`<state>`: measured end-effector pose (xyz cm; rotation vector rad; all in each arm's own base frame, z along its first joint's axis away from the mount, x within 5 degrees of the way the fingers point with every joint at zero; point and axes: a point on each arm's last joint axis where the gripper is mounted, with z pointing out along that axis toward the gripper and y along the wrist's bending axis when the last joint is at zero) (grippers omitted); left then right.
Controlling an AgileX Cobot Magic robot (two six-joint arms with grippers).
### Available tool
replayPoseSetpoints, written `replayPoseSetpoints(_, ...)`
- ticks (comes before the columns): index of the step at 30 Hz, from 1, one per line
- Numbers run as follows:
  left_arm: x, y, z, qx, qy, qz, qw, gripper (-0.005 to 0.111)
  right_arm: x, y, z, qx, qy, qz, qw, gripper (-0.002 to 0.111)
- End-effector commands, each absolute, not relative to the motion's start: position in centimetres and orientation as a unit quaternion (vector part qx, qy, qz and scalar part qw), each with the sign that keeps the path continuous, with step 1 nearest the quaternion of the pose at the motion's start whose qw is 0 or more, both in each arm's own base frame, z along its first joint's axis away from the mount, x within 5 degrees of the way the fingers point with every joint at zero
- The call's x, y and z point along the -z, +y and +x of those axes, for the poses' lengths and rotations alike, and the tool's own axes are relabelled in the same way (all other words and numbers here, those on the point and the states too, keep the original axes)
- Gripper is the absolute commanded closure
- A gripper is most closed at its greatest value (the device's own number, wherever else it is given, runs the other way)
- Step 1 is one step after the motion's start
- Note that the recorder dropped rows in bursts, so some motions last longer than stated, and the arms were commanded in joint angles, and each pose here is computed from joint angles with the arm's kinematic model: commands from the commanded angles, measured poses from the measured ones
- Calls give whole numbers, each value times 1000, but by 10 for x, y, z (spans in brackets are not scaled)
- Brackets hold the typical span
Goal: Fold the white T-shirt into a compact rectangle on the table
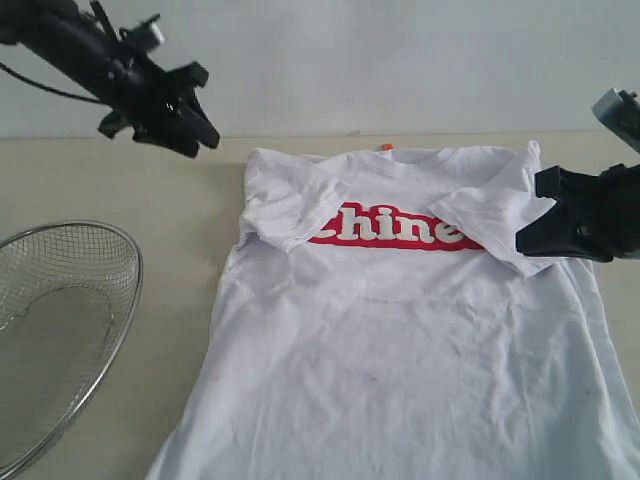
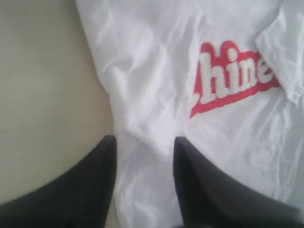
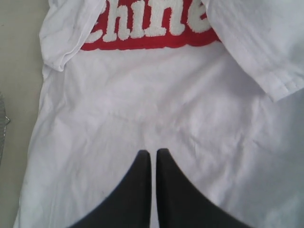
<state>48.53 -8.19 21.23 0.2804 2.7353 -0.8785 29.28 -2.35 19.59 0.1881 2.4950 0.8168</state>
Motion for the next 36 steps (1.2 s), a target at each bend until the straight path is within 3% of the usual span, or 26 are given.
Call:
replayPoseSetpoints(1, -283, -81, 459, 301, 929, 112, 184, 70, -200, -22, 292, -305, 914, 48, 263, 109)
replayPoseSetpoints(6, -315, -75, 407, 305, 922, 140, 192, 70, -216, -17, 267, -296, 908, 66, 288, 109)
replayPoseSetpoints(13, -320, -73, 311, 329, 912, 169, 176, 70, -283, -6, 211, -236, 875, 31, 422, 109)
replayPoseSetpoints(20, -291, -70, 231, 339, 914, 130, 183, 70, -293, -6, 208, -235, 860, 47, 451, 109)
replayPoseSetpoints(27, -242, -69, 194, 349, 927, 94, 105, 70, -272, -5, 206, -235, 902, 32, 362, 107)
replayPoseSetpoints(30, -223, -68, 179, 351, 929, 89, 69, 70, -255, -12, 209, -212, 927, 52, 304, 97)
replayPoseSetpoints(36, -201, -78, 158, 348, 930, 115, 28, 70, -235, -16, 199, -196, 960, 84, 183, 60)
